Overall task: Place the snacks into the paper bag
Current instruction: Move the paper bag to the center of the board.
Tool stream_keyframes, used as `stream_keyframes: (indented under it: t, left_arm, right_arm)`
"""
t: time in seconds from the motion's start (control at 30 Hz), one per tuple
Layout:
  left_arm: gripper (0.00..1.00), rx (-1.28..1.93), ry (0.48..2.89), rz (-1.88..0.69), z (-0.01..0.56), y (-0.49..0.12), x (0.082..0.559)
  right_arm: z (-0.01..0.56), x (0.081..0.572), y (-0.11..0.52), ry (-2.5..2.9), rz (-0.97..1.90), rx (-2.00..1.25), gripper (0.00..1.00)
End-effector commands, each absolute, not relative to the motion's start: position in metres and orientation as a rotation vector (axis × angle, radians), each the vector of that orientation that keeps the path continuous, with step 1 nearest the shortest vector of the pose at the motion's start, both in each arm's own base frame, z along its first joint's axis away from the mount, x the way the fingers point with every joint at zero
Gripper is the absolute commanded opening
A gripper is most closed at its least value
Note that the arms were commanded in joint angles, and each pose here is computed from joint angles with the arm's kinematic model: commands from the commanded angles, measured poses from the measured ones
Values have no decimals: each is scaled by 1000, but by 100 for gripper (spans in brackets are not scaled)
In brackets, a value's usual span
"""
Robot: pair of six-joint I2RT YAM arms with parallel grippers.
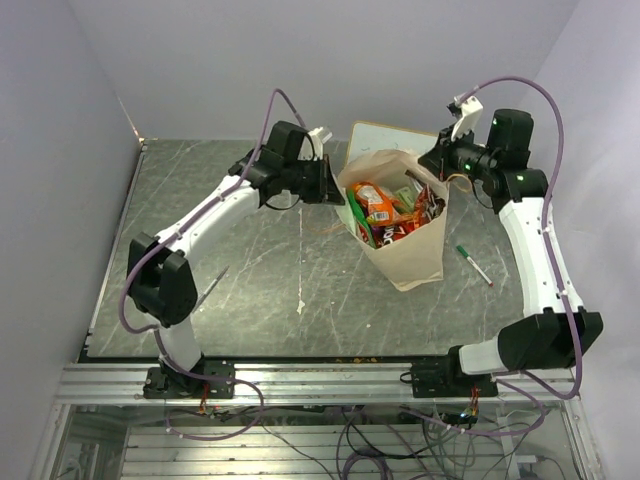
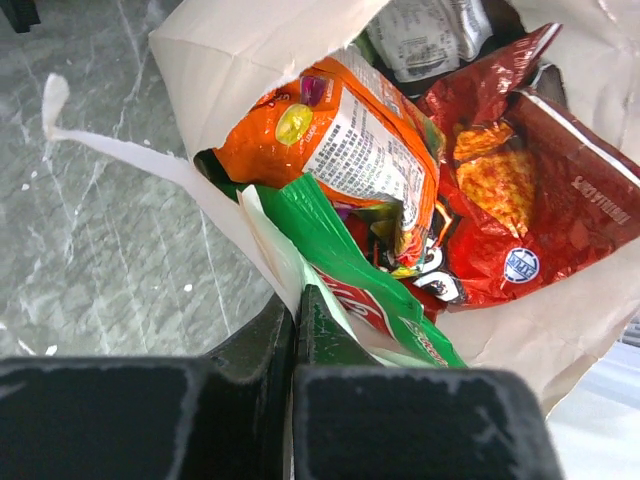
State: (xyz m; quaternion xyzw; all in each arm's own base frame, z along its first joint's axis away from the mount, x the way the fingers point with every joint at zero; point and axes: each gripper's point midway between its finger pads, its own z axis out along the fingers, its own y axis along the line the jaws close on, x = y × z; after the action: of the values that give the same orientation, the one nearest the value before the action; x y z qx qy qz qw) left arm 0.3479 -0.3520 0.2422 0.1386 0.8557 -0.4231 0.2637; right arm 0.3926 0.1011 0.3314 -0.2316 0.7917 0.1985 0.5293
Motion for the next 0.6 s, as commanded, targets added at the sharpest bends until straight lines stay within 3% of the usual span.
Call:
stream_keyframes:
  t: [0.0, 0.57]
  left_arm:
    - [7, 415, 2034, -1191, 344, -328, 340]
    - [7, 247, 1956, -959, 373, -228, 353]
  right_arm:
    - [372, 396, 128, 1743, 557, -604, 0]
    - [372, 430, 251, 1710, 729, -681, 0]
